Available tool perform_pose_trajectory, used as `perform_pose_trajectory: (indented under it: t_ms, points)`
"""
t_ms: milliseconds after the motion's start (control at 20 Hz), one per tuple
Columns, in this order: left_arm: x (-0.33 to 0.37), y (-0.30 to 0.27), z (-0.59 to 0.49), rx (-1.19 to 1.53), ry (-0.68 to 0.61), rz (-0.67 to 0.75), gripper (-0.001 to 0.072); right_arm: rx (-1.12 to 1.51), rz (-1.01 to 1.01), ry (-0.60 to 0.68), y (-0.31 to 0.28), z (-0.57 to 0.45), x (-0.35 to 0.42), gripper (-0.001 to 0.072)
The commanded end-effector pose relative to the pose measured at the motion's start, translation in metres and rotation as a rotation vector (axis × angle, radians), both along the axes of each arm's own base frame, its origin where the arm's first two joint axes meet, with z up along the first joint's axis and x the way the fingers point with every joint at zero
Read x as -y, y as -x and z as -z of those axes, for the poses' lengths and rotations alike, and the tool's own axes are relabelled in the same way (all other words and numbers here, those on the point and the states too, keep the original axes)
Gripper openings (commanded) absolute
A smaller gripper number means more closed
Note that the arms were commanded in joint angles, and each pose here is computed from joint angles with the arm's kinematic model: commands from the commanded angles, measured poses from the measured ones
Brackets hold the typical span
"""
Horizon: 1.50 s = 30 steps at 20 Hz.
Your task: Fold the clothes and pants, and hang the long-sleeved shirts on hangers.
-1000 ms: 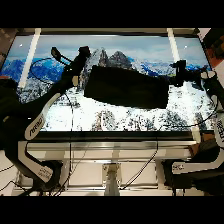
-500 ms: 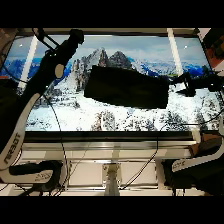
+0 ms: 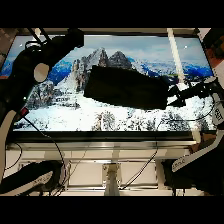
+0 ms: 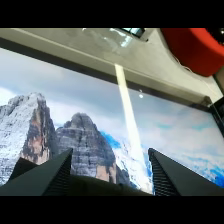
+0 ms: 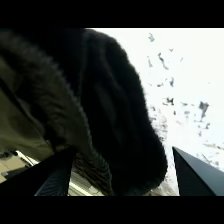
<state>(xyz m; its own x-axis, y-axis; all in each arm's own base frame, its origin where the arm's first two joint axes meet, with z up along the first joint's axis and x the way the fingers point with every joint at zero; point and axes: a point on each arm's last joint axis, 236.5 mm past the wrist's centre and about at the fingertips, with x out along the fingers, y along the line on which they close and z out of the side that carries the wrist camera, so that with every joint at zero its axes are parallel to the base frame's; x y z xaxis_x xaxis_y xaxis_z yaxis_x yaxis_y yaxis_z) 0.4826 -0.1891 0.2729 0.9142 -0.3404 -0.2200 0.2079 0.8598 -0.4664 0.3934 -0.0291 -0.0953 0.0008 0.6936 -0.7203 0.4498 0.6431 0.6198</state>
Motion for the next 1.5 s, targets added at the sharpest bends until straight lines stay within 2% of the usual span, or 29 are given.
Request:
perform_pose_trajectory:
  t_ms: [0, 200, 250, 300, 350, 400, 450, 600, 750, 950, 1050, 1250, 1450]
  points:
    - [0.006, 0.008, -0.002, 0.0, -0.022, 0.019, 0.0551, 0.012, -0.03, -0.05, -0.003, 0.009, -0.015, 0.0684]
    - [0.012, 0.011, -0.001, -0.007, -0.022, 0.031, 0.0551, 0.023, -0.088, -0.051, -0.009, 0.023, -0.043, 0.0673]
    - [0.012, 0.011, 0.0, -0.012, -0.023, 0.033, 0.0551, 0.038, -0.094, -0.037, -0.014, 0.026, -0.048, 0.0603]
    - [0.012, 0.012, 0.003, -0.021, -0.027, 0.032, 0.055, 0.054, -0.102, -0.026, -0.017, 0.028, -0.052, 0.0403]
    - [0.011, 0.012, 0.006, -0.033, -0.032, 0.031, 0.0551, 0.062, -0.103, -0.019, -0.02, 0.028, -0.054, 0.0375]
    - [0.011, 0.013, 0.009, -0.047, -0.037, 0.031, 0.0551, 0.066, -0.108, -0.021, -0.021, 0.025, -0.054, 0.0228]
    - [0.011, 0.014, 0.012, -0.058, -0.042, 0.03, 0.055, 0.071, -0.106, -0.02, -0.023, 0.02, -0.051, 0.0037]
    - [0.012, 0.015, 0.013, -0.064, -0.044, 0.033, 0.0551, 0.118, -0.042, 0.028, -0.038, -0.009, -0.025, 0.0032]
    - [0.012, 0.015, 0.013, -0.064, -0.044, 0.034, 0.055, 0.142, 0.068, 0.19, -0.045, -0.034, 0.046, 0.0032]
    - [0.014, 0.016, 0.013, -0.063, -0.044, 0.038, 0.055, 0.093, 0.225, 0.347, -0.007, -0.064, 0.163, 0.0031]
    - [0.014, 0.016, 0.013, -0.063, -0.044, 0.038, 0.055, 0.102, 0.365, 0.409, 0.014, -0.082, 0.222, 0.0031]
    - [0.015, 0.016, 0.013, -0.062, -0.044, 0.04, 0.055, 0.085, 0.618, 0.483, 0.078, -0.109, 0.317, 0.0032]
    - [0.015, 0.016, 0.013, -0.063, -0.044, 0.041, 0.055, -0.199, 0.733, 0.577, 0.193, -0.096, 0.36, 0.0031]
